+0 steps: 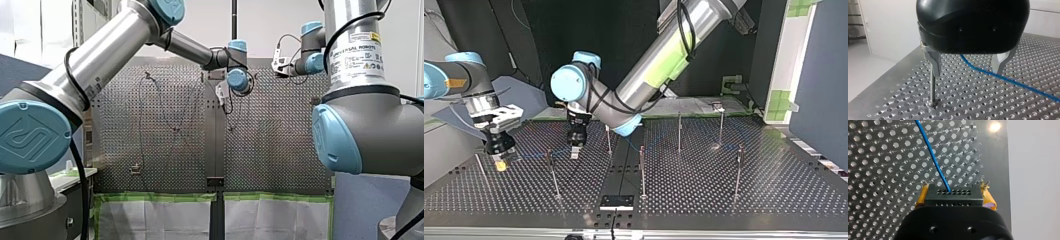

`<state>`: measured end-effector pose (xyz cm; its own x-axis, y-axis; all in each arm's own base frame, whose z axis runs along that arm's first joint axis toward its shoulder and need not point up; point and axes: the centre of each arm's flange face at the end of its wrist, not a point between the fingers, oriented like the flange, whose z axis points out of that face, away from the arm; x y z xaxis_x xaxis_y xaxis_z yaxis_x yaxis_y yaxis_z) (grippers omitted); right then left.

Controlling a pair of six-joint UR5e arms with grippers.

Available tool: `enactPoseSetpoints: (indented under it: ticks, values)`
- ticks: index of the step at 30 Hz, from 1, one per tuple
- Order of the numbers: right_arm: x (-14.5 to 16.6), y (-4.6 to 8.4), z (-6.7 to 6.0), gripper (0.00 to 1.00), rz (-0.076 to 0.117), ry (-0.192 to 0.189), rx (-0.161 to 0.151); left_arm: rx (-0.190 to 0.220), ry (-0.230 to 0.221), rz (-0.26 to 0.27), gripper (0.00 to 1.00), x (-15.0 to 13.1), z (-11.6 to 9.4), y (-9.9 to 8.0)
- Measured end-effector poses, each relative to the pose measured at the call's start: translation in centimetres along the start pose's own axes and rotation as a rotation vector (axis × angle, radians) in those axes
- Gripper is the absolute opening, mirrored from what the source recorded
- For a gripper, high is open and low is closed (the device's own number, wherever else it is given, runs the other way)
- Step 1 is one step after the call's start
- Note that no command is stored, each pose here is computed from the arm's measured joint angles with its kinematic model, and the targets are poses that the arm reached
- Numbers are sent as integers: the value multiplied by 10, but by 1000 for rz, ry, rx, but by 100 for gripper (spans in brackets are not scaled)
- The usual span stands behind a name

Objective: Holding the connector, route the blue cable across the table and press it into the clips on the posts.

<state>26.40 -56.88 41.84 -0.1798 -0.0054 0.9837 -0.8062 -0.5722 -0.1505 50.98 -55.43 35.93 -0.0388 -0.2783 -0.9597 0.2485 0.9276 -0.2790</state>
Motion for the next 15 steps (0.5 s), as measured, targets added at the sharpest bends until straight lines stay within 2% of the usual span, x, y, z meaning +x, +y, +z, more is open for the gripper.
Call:
enactPoseSetpoints:
  ticks: [7,11,15]
  values:
    - [0,0,0,0,1,-2,0,48,-17,-3,100,-15,-23,-13]
    - [-1,-1,0,0,2,-3,0,77,-43,-18,100,-26,-39,-23]
    - [-1,-1,0,0,3,-4,0,84,-74,-44,100,-38,-50,-25]
